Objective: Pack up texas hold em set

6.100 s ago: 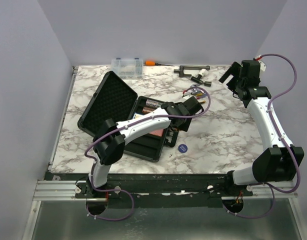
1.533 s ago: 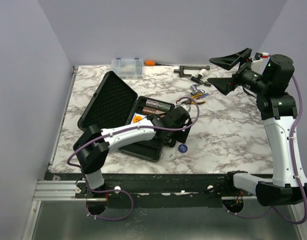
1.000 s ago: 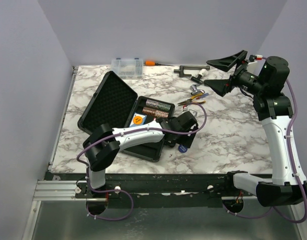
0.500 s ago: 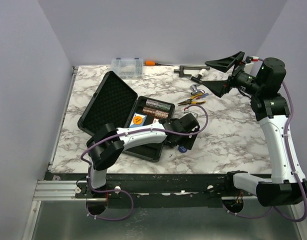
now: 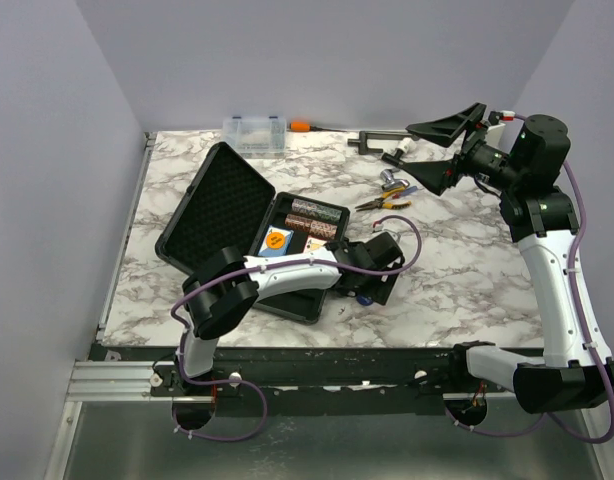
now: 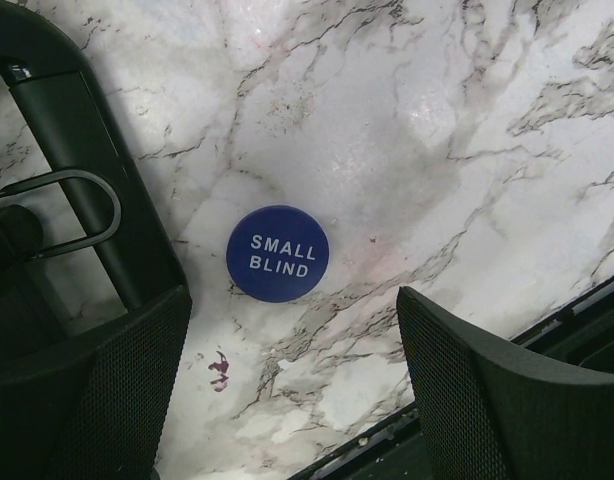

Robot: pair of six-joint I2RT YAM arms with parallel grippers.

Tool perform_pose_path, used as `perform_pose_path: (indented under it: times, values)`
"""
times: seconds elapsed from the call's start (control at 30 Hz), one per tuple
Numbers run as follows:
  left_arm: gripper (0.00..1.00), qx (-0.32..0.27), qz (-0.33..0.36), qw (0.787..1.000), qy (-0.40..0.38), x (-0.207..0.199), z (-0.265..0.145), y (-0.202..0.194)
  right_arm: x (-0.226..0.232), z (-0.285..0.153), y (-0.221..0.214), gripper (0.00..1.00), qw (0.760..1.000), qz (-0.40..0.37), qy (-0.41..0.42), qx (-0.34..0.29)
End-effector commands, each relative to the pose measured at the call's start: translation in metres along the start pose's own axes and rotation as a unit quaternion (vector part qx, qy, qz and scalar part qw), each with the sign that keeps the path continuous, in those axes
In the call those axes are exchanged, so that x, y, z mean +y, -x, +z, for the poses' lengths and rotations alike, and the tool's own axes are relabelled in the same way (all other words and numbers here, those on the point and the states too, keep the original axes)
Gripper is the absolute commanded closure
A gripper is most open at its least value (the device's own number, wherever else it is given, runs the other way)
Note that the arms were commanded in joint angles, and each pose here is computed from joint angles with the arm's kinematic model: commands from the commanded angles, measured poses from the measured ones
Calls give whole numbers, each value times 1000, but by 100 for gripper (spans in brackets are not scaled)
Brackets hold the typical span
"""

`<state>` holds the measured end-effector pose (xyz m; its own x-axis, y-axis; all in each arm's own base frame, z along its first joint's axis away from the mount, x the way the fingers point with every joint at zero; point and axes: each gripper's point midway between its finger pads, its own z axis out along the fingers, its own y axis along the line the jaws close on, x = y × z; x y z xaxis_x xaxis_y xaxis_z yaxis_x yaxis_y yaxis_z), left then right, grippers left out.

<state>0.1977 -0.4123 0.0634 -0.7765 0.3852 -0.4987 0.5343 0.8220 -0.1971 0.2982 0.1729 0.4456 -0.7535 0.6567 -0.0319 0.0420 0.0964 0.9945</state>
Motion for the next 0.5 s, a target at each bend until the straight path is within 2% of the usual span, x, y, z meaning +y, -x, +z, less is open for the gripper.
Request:
perform_pose_path:
  times: [0.0, 0.3, 0.47]
  values:
    - [17, 7, -1, 1000, -5, -6, 4, -1, 4, -1, -6, 9, 1000, -5, 6, 13]
    - [19, 24, 2, 1000, 2, -4, 18, -10, 10, 1, -13, 8, 998, 16, 27, 47]
    - [20, 38, 4, 999, 5, -2, 26, -18, 10, 2, -11, 8, 999, 9, 26, 44]
